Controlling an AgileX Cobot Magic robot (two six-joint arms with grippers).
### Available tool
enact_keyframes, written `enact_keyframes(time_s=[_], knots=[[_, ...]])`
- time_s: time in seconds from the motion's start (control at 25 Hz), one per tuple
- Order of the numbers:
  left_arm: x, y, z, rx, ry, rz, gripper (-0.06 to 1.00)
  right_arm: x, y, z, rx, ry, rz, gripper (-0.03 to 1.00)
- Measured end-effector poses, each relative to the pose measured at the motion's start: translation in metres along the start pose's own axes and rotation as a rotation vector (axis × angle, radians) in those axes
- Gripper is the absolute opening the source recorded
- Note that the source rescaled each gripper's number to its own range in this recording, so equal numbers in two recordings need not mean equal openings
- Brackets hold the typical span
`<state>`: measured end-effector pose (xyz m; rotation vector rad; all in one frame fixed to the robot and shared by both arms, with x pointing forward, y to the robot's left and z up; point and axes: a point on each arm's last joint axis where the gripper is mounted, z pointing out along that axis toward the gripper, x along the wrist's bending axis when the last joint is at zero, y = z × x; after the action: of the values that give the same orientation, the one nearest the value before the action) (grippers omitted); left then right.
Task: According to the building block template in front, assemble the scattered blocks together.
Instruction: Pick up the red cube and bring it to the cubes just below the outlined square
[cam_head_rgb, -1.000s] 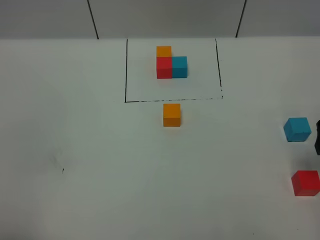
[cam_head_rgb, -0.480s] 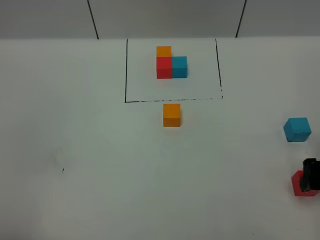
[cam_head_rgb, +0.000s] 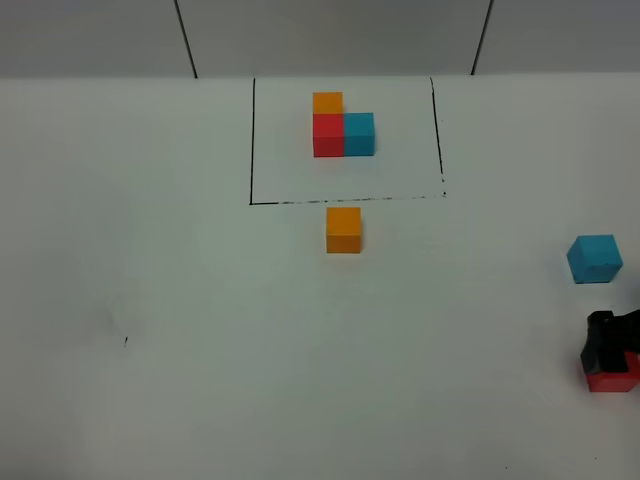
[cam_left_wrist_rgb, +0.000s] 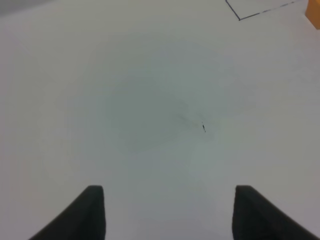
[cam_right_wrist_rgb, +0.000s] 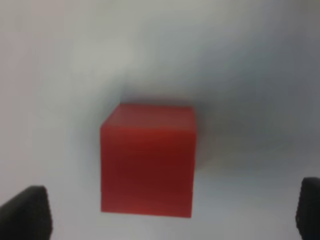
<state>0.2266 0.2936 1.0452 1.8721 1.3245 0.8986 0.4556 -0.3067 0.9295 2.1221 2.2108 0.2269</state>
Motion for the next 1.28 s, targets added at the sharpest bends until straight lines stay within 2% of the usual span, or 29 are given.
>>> enact_keyframes(time_s=[0.28,0.44,0.52,0.56,0.6,0.68,0.72,0.84,0.96,1.12,1.28], knots=[[0.0,0.0,0.0,0.0,0.0,0.0,0.26,-0.002,0.001,0.022,0.066,0.002,0.008,0.94],[0.0,0.0,0.0,0.0,0.0,0.0,0.26,-0.002,0.001,0.03,0.091,0.006,0.018,0.81],[0.0,0.0,0.0,0.0,0.0,0.0,0.26,-0.002,0.002,0.031,0.092,0.01,0.026,0.67],[0.0,0.0,0.0,0.0,0.0,0.0,0.26,-0.002,0.002,0.031,0.092,0.012,0.029,0.57],[0.0,0.0,0.0,0.0,0.0,0.0,0.26,-0.002,0.002,0.031,0.093,0.014,0.033,0.44],[0.0,0.0,0.0,0.0,0.0,0.0,0.26,-0.001,0.001,0.031,0.1,0.02,0.04,0.11],[0.0,0.0,0.0,0.001,0.0,0.0,0.26,-0.001,0.001,0.031,0.108,0.023,0.05,0.0],[0.0,0.0,0.0,0.001,0.0,0.0,0.26,0.0,-0.002,0.029,0.135,0.028,0.088,0.01],[0.0,0.0,0.0,0.001,0.0,0.0,0.26,0.014,-0.002,0.019,0.156,0.033,0.094,0.01],[0.0,0.0,0.0,0.001,0.0,0.0,0.26,0.057,0.01,-0.005,0.114,0.007,0.069,0.01],[0.0,0.0,0.0,0.001,0.0,0.0,0.26,0.11,0.024,-0.024,0.011,-0.052,0.084,0.01]])
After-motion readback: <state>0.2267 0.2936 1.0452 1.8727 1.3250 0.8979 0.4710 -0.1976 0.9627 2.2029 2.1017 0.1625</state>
